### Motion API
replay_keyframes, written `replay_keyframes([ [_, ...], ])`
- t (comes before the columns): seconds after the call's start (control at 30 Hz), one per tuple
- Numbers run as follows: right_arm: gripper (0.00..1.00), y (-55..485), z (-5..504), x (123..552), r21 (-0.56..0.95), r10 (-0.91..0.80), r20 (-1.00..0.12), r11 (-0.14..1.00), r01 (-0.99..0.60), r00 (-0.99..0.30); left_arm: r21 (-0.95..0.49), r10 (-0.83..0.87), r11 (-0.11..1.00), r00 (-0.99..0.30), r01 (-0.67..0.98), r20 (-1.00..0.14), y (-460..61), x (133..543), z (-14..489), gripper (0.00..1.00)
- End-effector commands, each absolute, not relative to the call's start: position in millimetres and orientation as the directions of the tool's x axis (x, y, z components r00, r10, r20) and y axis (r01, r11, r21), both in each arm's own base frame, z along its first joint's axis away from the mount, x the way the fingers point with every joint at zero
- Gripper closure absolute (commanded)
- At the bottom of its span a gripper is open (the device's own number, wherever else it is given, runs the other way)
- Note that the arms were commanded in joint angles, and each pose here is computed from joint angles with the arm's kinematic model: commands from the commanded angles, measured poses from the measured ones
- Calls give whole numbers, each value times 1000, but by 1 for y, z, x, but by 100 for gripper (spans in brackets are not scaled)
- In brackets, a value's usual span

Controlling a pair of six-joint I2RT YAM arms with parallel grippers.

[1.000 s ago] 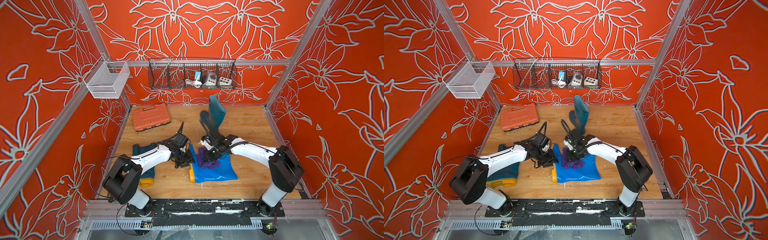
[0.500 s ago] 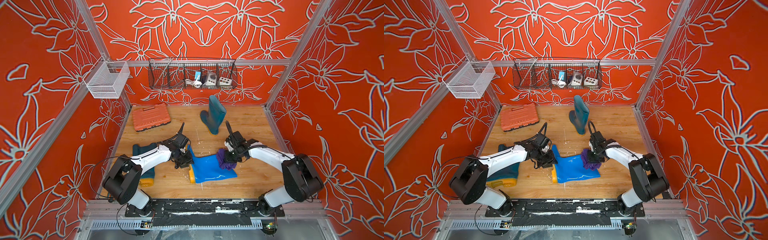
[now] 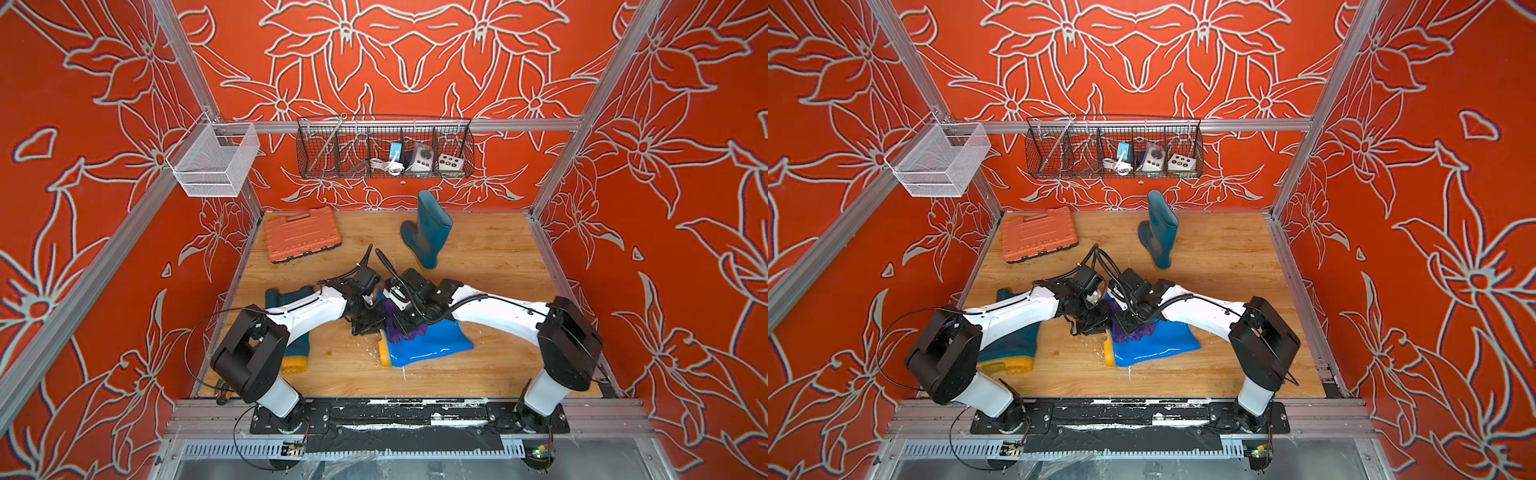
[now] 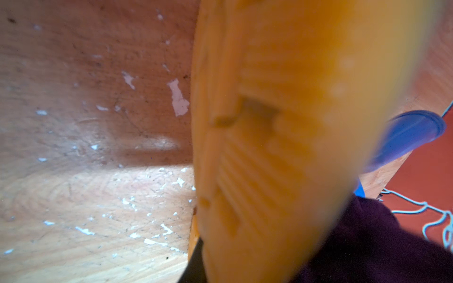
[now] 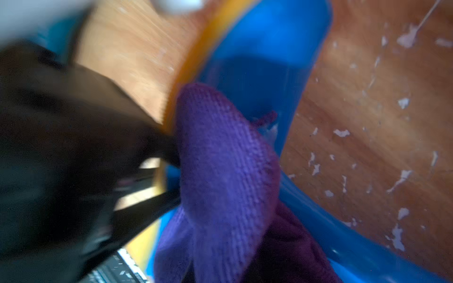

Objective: Wipe the rubber boots with a cloth
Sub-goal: Wipe the dirt off the rubber boot.

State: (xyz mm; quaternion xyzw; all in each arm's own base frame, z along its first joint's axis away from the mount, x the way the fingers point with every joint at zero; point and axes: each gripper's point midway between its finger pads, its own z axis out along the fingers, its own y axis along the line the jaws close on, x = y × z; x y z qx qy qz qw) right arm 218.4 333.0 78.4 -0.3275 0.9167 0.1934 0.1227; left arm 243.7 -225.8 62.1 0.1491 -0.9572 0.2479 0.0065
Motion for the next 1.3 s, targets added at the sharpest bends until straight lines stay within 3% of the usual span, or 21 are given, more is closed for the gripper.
replay_keyframes([
  [0.0,100,285,55,230,202,-513,-265,798,-567,-816,-475,-235,845,-968,-246,83,-232,243,66,100],
  [0.13,100,218,46,241,251,-320,-231,893,-374,-919,-462,-214,860,-975,-219,63,-232,249,71,100],
  [0.23,100,204,68,242,220,-333,-291,889,-401,-897,-447,-213,867,-975,-218,62,-230,253,72,100],
  [0.33,100,225,96,243,231,-362,-359,859,-457,-860,-436,-226,872,-973,-225,50,-226,258,75,98],
  [0.43,100,273,122,236,257,-425,-433,787,-561,-795,-428,-240,875,-971,-227,24,-220,263,80,58],
  [0.47,100,295,126,231,281,-447,-449,751,-597,-774,-428,-243,875,-970,-225,14,-219,264,83,52],
  [0.53,100,331,122,217,346,-477,-448,687,-639,-756,-432,-250,873,-968,-226,3,-217,263,87,48],
  [0.63,100,361,101,191,383,-564,-394,616,-688,-725,-441,-264,865,-964,-242,10,-215,257,87,48],
  [0.7,100,354,87,188,361,-585,-358,632,-685,-728,-443,-276,859,-961,-257,22,-213,252,84,48],
  [0.83,100,307,65,204,328,-519,-303,731,-598,-800,-452,-299,844,-953,-289,51,-210,240,74,48],
  [0.97,100,224,41,222,312,-356,-225,855,-413,-907,-457,-302,840,-952,-292,54,-209,235,71,48],
  [1.1,100,194,53,218,273,-361,-246,864,-422,-899,-469,-279,841,-959,-269,51,-211,232,73,51],
  [1.27,100,243,96,213,335,-397,-354,791,-511,-847,-469,-241,844,-965,-259,99,-217,220,67,53],
])
